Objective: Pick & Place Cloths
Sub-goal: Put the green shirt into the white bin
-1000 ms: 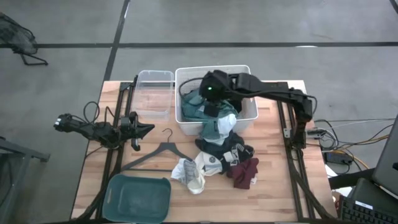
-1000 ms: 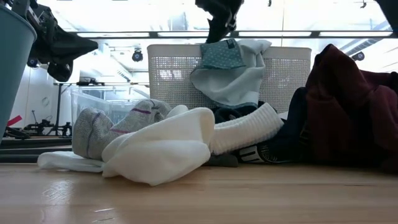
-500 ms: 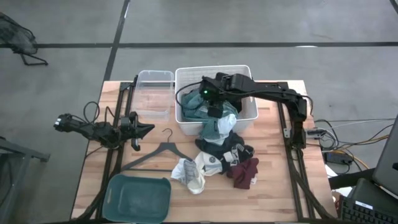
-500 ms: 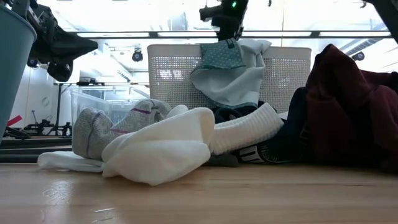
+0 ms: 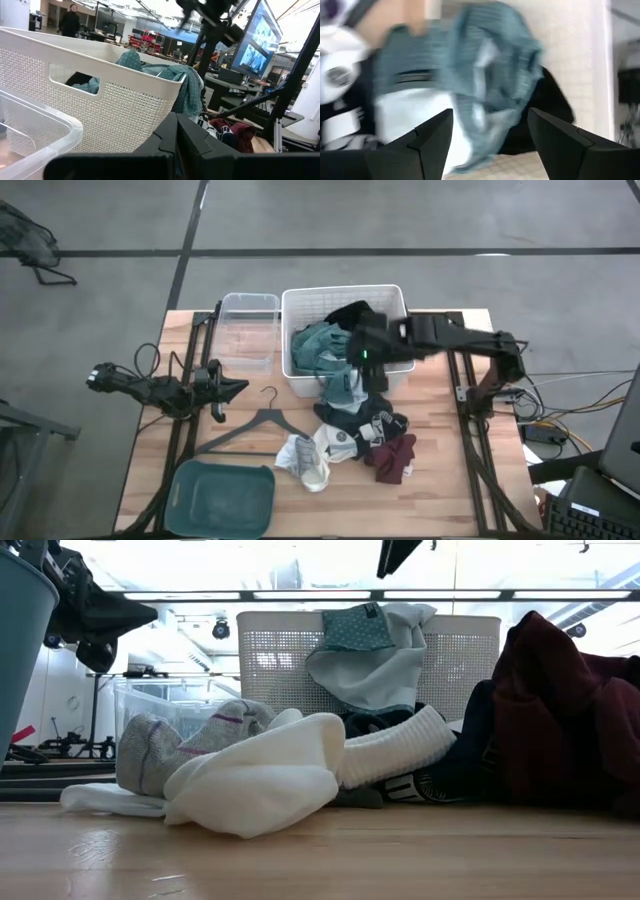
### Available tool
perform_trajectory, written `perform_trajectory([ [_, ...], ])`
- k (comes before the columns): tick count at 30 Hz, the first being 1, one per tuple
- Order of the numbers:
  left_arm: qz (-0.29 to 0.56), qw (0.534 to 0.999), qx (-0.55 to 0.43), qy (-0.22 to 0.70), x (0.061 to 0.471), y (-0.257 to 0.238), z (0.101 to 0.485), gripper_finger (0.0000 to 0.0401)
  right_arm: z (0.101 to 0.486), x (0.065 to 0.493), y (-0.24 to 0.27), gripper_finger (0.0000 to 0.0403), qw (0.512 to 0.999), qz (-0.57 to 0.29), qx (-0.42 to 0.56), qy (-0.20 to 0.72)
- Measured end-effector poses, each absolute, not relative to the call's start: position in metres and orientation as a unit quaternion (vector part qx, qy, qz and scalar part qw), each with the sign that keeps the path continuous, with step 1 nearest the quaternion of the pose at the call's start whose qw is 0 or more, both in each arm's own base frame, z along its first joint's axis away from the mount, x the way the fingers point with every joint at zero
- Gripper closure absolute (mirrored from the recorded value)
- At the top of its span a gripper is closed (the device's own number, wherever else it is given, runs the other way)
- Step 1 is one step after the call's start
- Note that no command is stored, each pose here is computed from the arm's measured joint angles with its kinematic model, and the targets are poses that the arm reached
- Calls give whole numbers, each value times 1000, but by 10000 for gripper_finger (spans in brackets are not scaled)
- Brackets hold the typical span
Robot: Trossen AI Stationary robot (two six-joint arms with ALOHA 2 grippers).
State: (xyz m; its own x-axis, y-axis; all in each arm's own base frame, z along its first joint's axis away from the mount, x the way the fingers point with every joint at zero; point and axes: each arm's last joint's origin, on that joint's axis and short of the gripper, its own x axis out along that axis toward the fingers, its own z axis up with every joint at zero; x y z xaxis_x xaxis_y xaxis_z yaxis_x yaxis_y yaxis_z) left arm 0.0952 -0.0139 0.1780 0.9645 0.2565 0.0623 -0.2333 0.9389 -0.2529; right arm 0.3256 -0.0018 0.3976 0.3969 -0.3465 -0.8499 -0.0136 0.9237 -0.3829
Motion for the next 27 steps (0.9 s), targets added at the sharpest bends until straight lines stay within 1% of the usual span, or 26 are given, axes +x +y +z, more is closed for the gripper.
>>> perform_trajectory([
  [6, 125, 983, -123, -47, 95, -14, 178, 391, 372, 322, 52, 165, 794, -60, -232, 559],
  [12, 125, 983, -123, -47, 95, -14, 178, 391, 335, 314, 91, 174, 747, -83, -343, 564],
  [21, 125, 983, -122, -47, 95, -14, 178, 391, 288, 305, 104, 152, 690, -133, -441, 559],
  [27, 125, 984, -122, -46, 95, -14, 178, 391, 264, 304, 99, 145, 648, -213, -511, 523],
])
